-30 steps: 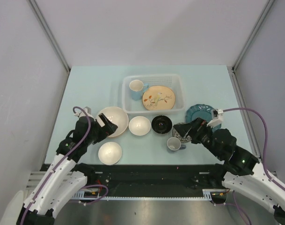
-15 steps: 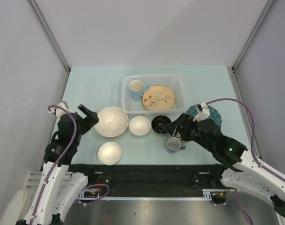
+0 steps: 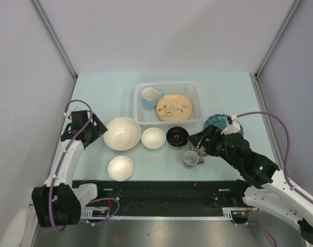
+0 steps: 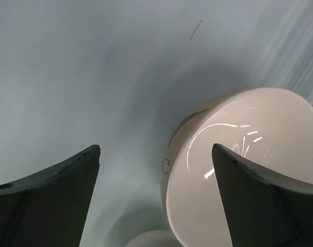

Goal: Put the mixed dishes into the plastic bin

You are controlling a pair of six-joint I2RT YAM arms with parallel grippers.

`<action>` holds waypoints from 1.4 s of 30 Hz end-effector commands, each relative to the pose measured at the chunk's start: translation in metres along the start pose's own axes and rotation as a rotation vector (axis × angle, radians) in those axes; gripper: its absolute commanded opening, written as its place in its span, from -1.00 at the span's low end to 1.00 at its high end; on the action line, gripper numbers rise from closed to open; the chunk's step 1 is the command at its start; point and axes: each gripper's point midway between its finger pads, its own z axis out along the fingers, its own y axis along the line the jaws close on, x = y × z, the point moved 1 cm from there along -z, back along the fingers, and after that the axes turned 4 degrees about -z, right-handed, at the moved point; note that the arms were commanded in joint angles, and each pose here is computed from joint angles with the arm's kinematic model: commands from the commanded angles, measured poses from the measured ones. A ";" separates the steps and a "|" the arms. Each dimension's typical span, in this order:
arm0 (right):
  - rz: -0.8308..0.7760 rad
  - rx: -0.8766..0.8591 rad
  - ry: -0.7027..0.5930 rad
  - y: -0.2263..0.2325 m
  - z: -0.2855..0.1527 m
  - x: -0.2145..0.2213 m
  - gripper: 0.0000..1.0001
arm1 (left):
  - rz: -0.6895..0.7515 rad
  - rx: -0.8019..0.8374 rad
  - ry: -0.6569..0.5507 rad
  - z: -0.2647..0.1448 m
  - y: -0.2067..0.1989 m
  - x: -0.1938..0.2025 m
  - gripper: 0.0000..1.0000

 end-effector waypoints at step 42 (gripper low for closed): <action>0.500 0.803 -0.028 -0.310 0.014 -0.060 0.91 | 0.255 0.781 0.090 -0.112 -0.157 0.041 0.91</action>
